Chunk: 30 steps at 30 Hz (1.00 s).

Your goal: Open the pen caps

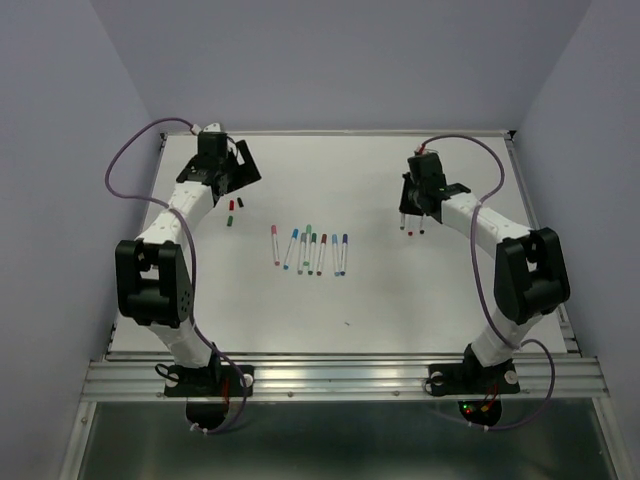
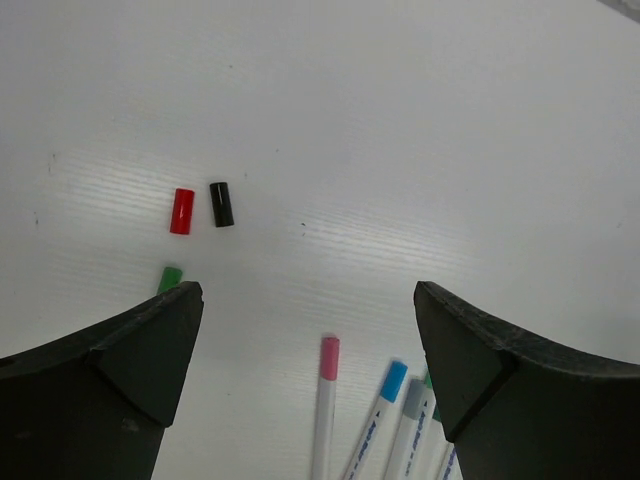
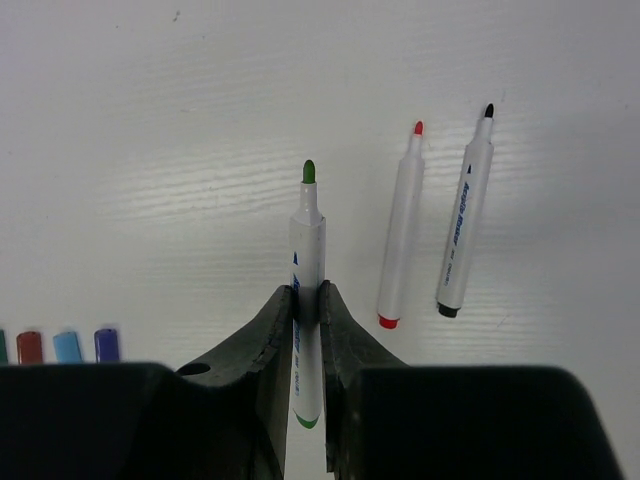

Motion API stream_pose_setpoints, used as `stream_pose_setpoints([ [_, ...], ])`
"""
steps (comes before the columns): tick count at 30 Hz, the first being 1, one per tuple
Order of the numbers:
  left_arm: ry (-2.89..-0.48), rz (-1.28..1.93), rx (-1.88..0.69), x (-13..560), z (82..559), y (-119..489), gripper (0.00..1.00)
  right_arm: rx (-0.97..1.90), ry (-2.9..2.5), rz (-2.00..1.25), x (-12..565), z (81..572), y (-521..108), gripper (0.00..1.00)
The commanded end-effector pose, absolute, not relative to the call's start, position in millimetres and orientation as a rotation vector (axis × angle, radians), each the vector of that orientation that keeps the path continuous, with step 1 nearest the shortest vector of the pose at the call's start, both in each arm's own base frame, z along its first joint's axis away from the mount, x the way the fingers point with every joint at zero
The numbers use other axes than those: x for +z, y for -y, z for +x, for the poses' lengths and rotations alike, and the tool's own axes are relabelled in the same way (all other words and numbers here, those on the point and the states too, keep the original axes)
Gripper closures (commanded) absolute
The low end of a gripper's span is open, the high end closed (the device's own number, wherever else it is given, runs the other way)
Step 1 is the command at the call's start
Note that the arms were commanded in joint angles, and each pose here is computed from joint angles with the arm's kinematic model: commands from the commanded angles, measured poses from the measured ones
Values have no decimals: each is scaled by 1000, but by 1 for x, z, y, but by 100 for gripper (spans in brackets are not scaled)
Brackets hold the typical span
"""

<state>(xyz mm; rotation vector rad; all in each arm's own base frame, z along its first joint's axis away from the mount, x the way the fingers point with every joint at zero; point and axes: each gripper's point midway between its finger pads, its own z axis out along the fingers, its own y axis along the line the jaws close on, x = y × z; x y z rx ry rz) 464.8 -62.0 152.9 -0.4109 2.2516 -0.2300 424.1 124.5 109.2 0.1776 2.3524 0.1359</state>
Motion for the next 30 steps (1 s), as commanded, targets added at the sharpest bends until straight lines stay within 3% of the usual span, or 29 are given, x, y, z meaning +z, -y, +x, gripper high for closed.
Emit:
stream_pose_setpoints([
  [1, -2189, -361, -304, 176, 462, 69, 1, 50, -2327, 201, 111, 450, -119, 99],
  [16, -2181, -353, -329, 179, 459, 72, 1, -175, -2412, 239, 68, 473, -103, 93],
  [21, -2184, -353, -329, 178, 459, 72, 1, -173, -2434, 232, 61, 473, -105, 89],
  [23, -2182, -352, -331, 178, 459, 72, 1, -168, -2443, 228, 58, 472, -106, 82],
  [30, -2175, -349, -332, 181, 457, 72, 1, -166, -2437, 245, 64, 473, -106, 78],
])
